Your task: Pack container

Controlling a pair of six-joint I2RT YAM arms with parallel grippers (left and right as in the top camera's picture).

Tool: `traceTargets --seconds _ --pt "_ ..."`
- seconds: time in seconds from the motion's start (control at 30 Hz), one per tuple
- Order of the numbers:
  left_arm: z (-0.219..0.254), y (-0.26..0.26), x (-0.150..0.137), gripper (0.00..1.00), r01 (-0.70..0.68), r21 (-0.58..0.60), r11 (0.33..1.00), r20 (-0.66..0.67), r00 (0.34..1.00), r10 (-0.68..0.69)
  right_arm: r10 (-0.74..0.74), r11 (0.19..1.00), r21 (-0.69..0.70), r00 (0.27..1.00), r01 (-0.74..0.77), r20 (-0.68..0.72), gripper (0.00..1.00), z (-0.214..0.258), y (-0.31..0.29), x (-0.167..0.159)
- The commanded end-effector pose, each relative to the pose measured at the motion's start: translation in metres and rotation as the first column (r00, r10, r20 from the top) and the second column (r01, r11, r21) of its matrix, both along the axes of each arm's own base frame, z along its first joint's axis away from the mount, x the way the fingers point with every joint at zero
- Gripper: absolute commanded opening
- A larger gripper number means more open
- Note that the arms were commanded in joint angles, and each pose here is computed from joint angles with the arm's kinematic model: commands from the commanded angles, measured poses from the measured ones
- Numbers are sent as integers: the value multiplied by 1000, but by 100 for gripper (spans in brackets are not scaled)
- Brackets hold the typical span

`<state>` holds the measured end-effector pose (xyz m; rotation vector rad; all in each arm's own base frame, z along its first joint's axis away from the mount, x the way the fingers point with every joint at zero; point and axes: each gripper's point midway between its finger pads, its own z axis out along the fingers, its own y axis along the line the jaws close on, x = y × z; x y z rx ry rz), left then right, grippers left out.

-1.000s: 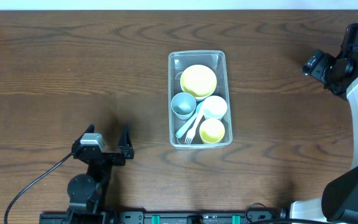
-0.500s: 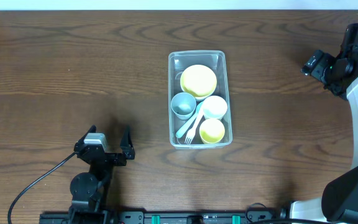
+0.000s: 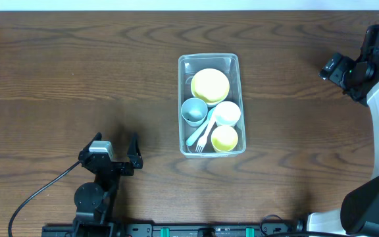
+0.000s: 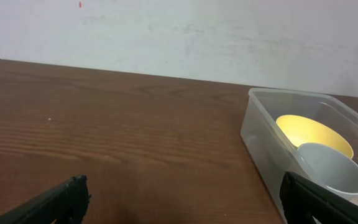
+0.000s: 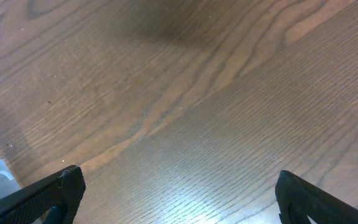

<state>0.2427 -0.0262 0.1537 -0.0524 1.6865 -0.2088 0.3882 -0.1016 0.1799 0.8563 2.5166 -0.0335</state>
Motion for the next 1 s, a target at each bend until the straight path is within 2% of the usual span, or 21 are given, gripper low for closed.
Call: traceTargets --seconds 0.0,0.43,0.63,0.8,0.97 --pt "-16 1 0 98 1 21 1000 -37 999 0 -5 1000 -1 1000 5 -6 99 -2 -2 0" --pt "-16 1 0 98 1 20 1000 -37 999 -1 18 1000 -2 1000 -18 -5 99 -2 8 2" --pt "-16 1 0 98 1 20 1000 -37 999 -1 138 990 -21 988 -137 64 99 26 54 4" --pt "-16 1 0 98 1 20 1000 -37 999 -1 325 946 -54 935 -320 141 99 69 120 -20" --pt "-16 1 0 98 1 20 1000 -37 999 -1 437 899 -99 863 -426 254 99 116 159 -56"
